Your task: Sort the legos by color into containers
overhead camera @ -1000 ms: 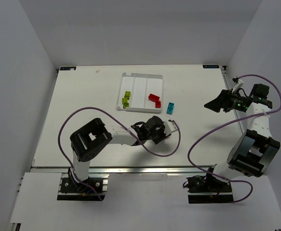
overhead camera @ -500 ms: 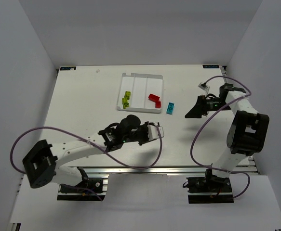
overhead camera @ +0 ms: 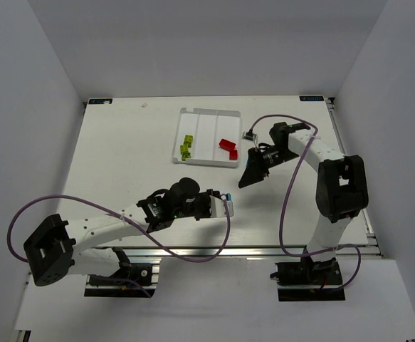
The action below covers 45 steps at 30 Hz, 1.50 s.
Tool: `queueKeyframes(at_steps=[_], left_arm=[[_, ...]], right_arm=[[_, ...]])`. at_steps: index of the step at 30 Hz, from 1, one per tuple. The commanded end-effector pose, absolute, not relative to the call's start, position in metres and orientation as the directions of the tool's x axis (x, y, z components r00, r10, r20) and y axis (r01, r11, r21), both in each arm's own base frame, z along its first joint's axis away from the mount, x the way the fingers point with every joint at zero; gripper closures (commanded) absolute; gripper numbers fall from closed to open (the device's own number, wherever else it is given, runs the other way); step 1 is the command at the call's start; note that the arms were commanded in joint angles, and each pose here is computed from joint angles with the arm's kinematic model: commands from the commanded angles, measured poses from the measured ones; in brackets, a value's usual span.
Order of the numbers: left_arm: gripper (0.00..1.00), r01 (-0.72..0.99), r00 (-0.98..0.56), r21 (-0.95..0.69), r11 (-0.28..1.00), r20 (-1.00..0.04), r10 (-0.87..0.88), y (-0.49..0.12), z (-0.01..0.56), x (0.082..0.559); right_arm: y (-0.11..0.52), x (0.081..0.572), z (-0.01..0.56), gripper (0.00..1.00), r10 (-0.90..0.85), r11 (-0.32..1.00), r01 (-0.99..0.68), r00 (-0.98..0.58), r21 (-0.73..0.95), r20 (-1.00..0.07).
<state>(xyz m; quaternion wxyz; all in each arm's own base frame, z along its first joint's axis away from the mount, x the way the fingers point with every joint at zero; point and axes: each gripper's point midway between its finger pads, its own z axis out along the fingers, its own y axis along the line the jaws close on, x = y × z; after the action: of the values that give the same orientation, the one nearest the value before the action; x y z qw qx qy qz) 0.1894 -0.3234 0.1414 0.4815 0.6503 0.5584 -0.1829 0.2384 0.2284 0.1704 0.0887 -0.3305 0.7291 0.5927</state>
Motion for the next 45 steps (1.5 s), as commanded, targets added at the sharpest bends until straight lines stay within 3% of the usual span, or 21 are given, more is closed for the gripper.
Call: queueKeyframes(at_steps=[1,12,18,32,39,45], left_arm=[[0.99,0.876,0.352,0.472,0.099,-0.766,0.537,-0.327,0.157,0.197],[0.99,0.878,0.36,0.471,0.084,-0.766,0.532,-0.338,0.16,0.201],[0.99,0.872,0.369,0.48,0.098,-0.776,0.512,-0.343,0.164,0.203],[0.98,0.863,0.372,0.492,0.116,-0.773,0.514,-0.344,0.166,0.208],[0.98,0.866,0.366,0.487,0.117,-0.774,0.516,-0.342,0.164,0.206],[1.0,0.892,0.333,0.441,0.1,-0.791,0.514,-0.336,0.154,0.195]], right_arm=[[0.235,0.232,0.17,0.11,-0.391,0.084,-0.552,-0.784,0.83,-0.482],[0.258,0.22,0.16,0.11,-0.467,0.078,-0.574,-0.743,0.815,-0.479],[0.262,0.218,0.158,0.18,-0.478,0.076,-0.58,-0.735,0.811,-0.481],[0.268,0.211,0.153,0.48,-0.506,0.065,-0.574,-0.724,0.816,-0.469],[0.266,0.214,0.153,0.83,-0.502,0.057,-0.57,-0.726,0.82,-0.47],[0.266,0.237,0.155,1.0,-0.498,0.071,-0.579,-0.726,0.812,-0.474]])
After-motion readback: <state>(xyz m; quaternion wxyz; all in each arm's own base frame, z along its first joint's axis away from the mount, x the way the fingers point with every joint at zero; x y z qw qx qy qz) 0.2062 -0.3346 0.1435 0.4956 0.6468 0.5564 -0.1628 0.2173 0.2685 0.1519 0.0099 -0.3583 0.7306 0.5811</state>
